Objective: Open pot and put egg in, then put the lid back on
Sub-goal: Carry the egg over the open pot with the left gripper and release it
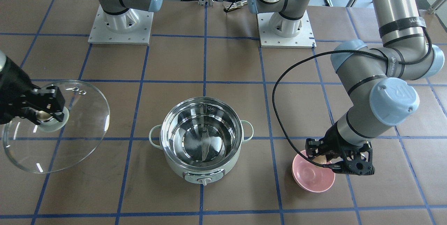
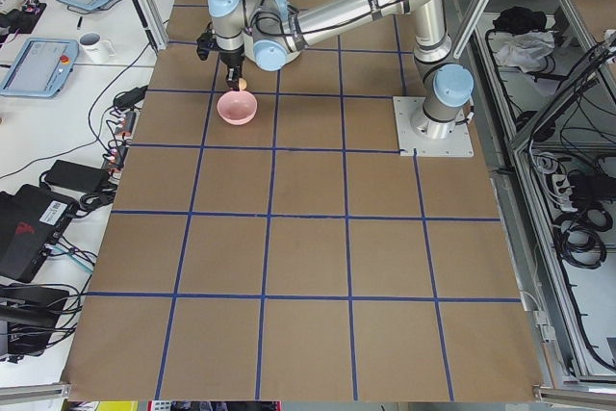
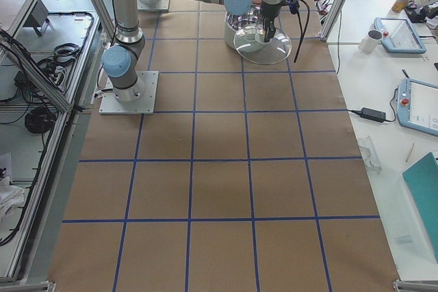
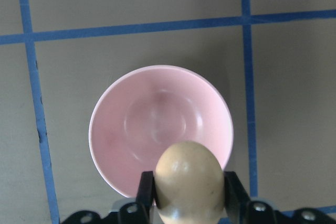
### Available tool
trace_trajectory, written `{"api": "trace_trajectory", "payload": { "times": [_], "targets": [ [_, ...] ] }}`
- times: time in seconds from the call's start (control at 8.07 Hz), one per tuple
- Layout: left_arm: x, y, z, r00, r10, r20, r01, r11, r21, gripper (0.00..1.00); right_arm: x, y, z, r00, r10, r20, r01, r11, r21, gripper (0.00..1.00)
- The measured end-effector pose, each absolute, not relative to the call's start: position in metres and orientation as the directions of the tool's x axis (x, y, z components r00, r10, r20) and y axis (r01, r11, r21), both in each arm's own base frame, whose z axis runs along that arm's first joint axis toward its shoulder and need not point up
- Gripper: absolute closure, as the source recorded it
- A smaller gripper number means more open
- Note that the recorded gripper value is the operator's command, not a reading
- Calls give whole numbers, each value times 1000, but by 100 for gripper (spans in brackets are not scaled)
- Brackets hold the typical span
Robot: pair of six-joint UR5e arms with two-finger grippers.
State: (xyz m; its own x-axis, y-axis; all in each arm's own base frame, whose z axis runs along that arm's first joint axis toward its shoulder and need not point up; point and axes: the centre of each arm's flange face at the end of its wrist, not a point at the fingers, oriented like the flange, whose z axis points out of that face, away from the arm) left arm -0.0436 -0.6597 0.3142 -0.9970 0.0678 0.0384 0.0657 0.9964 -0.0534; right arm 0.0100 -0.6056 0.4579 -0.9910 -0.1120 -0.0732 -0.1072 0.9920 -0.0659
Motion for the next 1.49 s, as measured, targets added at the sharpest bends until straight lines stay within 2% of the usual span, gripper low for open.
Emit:
{"api": "trace_trajectory", "payload": {
  "times": [0.25, 0.62, 1.12, 1.49],
  "targets": [
    [-120, -634, 362, -998, 37, 56, 31, 995, -99, 60, -67, -599, 451, -990, -113, -82, -109, 993, -45, 100],
    [-248, -590, 379, -988, -115, 103, -125, 987, -100, 60, -108, -591, 445, -991, -101, -92, -99, 995, -25, 100],
    [-363, -567, 303, -973, -204, 111, -210, 976, -50, 59, -113, -588, 446, -991, -97, -95, -95, 995, -22, 100],
    [-379, -569, 261, -984, -161, 81, -162, 987, -15, 58, -112, -587, 447, -991, -93, -98, -91, 996, -22, 100]
  ]
}}
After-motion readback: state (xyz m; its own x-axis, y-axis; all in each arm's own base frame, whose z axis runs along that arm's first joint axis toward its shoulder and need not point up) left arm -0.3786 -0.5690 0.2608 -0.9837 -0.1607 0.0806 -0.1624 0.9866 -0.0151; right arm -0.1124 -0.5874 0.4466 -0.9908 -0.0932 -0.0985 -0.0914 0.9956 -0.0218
